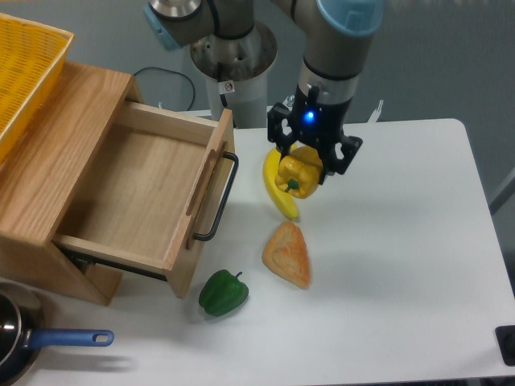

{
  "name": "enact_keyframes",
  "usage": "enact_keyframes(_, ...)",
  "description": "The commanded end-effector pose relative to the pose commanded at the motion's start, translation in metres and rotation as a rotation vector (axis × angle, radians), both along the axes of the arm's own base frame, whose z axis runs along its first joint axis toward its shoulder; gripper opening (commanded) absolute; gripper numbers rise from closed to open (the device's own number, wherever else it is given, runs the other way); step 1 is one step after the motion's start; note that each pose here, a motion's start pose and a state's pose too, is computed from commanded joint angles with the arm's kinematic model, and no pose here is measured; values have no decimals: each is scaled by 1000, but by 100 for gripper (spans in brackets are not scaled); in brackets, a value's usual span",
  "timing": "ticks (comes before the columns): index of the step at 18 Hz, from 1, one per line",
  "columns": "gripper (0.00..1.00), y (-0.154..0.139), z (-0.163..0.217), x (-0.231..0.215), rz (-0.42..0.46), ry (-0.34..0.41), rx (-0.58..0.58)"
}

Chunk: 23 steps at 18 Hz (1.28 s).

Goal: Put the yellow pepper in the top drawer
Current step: 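Carry the yellow pepper over the banana toward the open drawer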

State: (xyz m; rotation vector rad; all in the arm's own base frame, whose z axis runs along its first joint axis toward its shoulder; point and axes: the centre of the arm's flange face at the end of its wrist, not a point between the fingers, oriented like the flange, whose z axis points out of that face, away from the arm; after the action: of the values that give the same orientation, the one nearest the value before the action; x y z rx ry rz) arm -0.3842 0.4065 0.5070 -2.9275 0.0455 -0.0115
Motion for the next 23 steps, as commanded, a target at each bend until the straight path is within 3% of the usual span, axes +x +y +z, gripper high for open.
enact_keyframes(5,30,-2,16,18,28,1,6)
enact_keyframes(15,30,51,24,97,93,-40,11)
enact_keyframes(23,30,62,45,146,136,-42,41)
